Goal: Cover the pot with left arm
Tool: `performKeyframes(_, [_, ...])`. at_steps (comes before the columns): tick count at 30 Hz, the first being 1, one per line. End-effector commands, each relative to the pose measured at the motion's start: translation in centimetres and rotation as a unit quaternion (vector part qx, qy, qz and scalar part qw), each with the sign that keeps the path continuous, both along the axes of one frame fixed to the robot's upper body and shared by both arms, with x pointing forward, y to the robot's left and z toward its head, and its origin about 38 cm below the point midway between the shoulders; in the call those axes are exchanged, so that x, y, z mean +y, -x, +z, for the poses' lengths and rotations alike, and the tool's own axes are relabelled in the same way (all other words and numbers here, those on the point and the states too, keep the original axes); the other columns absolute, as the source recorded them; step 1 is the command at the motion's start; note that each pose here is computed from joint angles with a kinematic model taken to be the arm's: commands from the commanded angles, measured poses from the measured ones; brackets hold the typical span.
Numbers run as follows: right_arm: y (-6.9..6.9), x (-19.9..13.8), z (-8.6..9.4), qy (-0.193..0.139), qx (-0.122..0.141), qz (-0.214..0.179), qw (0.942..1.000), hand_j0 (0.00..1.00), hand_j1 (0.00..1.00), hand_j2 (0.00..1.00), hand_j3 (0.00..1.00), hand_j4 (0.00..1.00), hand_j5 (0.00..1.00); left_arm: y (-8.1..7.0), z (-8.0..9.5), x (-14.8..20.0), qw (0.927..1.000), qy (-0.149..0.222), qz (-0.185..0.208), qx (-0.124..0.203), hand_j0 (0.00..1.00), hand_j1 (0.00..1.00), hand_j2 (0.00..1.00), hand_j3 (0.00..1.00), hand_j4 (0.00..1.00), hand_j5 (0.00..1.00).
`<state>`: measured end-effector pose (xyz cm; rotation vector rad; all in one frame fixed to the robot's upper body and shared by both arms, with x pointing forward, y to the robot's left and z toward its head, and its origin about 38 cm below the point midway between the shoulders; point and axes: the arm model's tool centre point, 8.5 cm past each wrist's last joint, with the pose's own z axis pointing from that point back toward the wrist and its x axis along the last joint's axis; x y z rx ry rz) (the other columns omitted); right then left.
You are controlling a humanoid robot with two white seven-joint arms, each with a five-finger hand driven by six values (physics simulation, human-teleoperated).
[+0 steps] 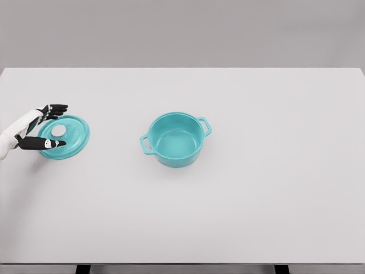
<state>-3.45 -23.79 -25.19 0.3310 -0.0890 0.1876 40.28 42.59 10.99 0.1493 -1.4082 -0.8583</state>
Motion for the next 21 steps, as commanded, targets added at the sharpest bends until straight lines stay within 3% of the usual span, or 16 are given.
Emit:
performKeyframes(1, [0.0,0.0,0.0,0.000,0.000,0.000,1.0000,1.00,1.00,1.00,1.00,1.00,1.00,0.0,0.0,0.2,1.0000,0.002,0.003,0.001,0.85,0.85,0.85,0.85,0.85,0.85])
performKeyframes(12, [0.0,0.0,0.0,0.000,0.000,0.000,1.0000,1.00,1.00,1.00,1.00,1.00,1.00,-0.1,-0.5,0.5,0.9999,0.004,0.013,0.004,0.84,0.84,0.84,0.84,0.84,0.84])
performKeyframes(20, [0.0,0.0,0.0,0.000,0.000,0.000,1.0000,1.00,1.00,1.00,1.00,1.00,1.00,0.0,-0.8,0.3,0.9999,0.004,0.010,0.004,0.76,0.76,0.76,0.76,0.76,0.76])
performKeyframes(21, [0.0,0.0,0.0,0.000,0.000,0.000,1.0000,1.00,1.00,1.00,1.00,1.00,1.00,0.3,-1.5,-0.1,0.9999,0.003,0.004,0.013,0.75,0.75,0.75,0.75,0.75,0.75])
